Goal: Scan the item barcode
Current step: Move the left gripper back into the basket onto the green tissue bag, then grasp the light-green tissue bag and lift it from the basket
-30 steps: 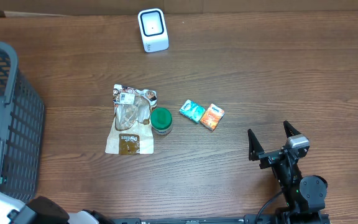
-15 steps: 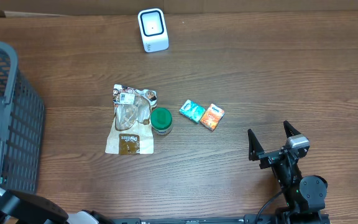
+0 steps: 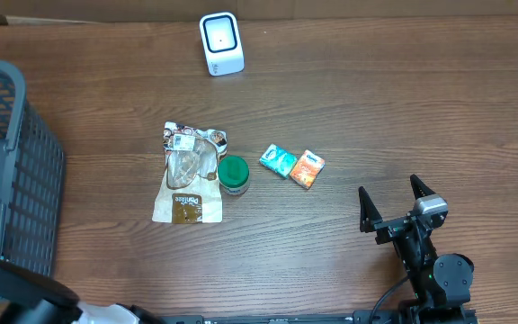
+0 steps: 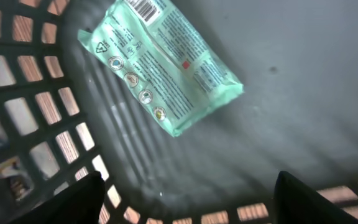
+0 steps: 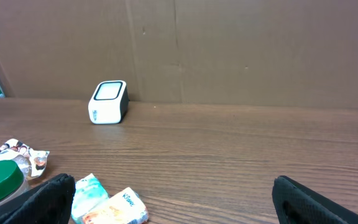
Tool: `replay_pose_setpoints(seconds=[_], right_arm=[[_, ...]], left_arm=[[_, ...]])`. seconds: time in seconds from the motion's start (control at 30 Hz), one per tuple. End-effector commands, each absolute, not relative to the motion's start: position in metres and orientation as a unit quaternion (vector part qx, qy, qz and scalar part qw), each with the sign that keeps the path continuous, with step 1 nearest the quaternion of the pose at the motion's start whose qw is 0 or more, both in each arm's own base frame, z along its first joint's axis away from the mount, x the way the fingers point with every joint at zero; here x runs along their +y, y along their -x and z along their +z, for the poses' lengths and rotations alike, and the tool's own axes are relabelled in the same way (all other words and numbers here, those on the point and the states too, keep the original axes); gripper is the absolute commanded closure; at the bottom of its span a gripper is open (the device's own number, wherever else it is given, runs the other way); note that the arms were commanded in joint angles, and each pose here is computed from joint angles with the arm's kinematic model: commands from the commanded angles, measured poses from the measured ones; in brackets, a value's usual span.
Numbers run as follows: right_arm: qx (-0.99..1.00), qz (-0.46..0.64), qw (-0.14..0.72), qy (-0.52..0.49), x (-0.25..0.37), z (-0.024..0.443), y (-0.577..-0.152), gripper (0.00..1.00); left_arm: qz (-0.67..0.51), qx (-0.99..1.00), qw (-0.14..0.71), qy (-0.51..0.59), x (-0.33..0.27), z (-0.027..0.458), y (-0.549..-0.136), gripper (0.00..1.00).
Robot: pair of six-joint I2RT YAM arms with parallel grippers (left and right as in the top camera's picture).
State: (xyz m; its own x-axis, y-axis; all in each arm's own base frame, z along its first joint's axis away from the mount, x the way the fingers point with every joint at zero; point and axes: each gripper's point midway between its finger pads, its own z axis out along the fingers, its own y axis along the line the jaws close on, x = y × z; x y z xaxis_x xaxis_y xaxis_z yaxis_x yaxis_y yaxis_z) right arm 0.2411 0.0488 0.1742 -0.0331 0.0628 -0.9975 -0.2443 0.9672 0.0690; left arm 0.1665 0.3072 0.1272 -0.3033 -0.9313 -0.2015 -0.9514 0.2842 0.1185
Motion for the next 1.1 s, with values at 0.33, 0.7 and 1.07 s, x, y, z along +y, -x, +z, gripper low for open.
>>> replay_pose_setpoints(seconds=[0.33,0.7,1.07], right_arm=[[0.710,0.109,0.693,0.065,0.049,0.171,-0.241,0.00],[0.710,0.109,0.693,0.065,0.049,0.172,-0.241,0.00],[0.710,0.109,0.693,0.065,0.049,0.171,-0.241,0.00]], left_arm=[[0.134,0.783,-0.028,0.607,0.328,0.063,-0.157,0.32],[0.125,0.785,-0.032,0.606,0.340,0.025,-0.169,0.26],[0.090,0.790,-0.055,0.604,0.328,0.001,-0.172,0.94]])
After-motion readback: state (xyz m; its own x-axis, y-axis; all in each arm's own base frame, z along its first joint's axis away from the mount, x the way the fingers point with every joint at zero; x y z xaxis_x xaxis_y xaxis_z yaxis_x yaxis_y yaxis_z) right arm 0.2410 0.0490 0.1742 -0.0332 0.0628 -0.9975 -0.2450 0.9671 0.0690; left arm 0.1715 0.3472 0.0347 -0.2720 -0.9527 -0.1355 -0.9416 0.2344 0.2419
